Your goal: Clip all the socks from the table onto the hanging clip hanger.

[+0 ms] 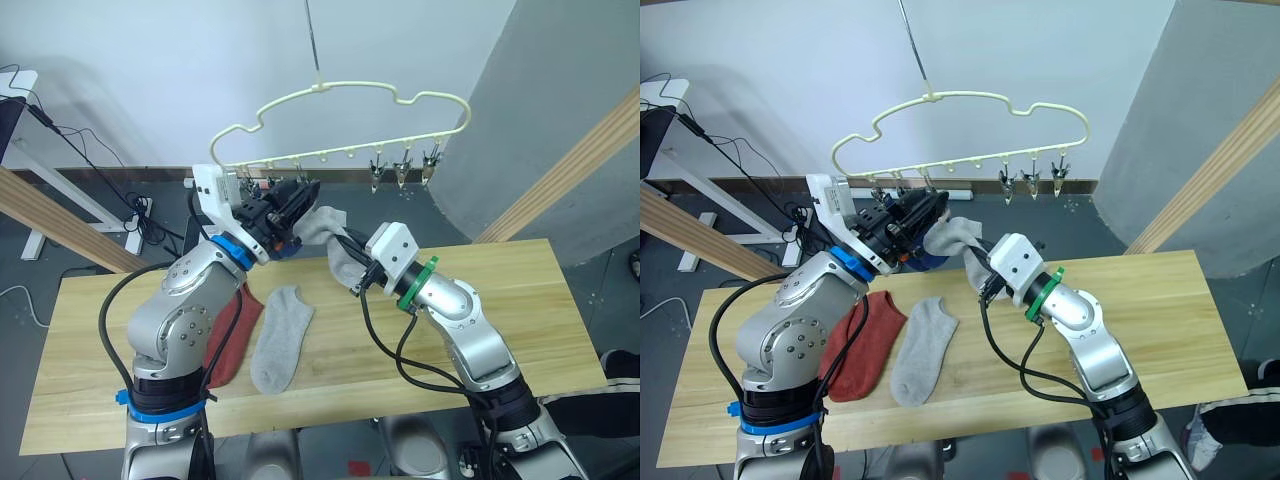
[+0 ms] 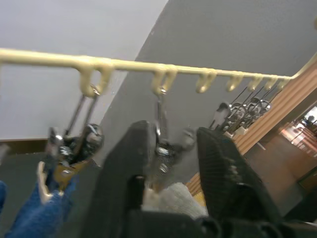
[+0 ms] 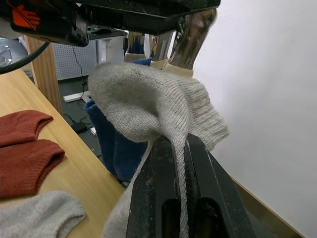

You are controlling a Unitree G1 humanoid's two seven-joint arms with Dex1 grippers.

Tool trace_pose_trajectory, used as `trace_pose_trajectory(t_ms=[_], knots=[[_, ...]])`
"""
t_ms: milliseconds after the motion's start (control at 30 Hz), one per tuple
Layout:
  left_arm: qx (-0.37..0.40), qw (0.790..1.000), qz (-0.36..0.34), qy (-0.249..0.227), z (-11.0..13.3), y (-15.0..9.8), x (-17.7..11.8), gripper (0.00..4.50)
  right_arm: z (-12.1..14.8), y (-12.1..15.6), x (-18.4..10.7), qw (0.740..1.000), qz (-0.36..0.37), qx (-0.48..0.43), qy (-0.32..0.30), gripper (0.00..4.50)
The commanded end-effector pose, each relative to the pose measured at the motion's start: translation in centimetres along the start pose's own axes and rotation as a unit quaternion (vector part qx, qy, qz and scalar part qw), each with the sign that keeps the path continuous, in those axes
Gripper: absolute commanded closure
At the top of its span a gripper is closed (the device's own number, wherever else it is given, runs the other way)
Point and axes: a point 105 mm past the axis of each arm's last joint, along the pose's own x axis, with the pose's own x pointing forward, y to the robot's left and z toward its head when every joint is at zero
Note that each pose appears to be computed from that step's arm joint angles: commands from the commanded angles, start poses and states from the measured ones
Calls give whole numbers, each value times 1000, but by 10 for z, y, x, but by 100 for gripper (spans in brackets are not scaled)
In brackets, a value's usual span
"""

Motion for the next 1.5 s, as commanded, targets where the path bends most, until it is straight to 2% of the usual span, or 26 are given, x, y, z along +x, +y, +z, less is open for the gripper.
trace_pose_trajectory(t_ms=[33, 200, 233, 267, 433, 667, 833, 900, 1133, 1300, 1500], knots=[[6, 1000, -19, -15, 9, -9, -4, 141, 12, 1, 1, 1000, 4, -4, -28, 450], [17, 1000, -21, -8, 7, -10, -8, 141, 12, 3, 2, 999, 15, 1, -28, 450], [20, 1000, -19, -7, 7, -10, -8, 138, 11, 3, 2, 1000, 15, 0, -27, 396], [22, 1000, -19, -6, 7, -10, -9, 138, 10, 3, 2, 1000, 17, 0, -24, 378], [46, 999, -11, 6, 4, -6, -18, 138, -4, 5, -5, 999, 40, -24, 19, 206], [72, 995, -42, 51, -5, -8, -37, 138, -10, -7, -27, 997, 42, -38, 47, 206], [131, 978, -98, 127, -15, -11, -63, 138, 1, -29, -57, 996, 34, -43, 74, 206], [146, 970, -136, 139, -17, -20, -68, 138, 7, -37, -60, 996, 13, -35, 78, 206], [184, 953, -200, 134, -5, -29, -76, 138, 29, -47, -62, 996, -38, -14, 75, 206], [217, 953, -188, 95, 14, -23, -72, 138, 47, -46, -52, 996, -57, 2, 66, 206], [213, 954, -191, 84, 18, -25, -66, 138, 50, -47, -32, 995, -70, 16, 64, 206]])
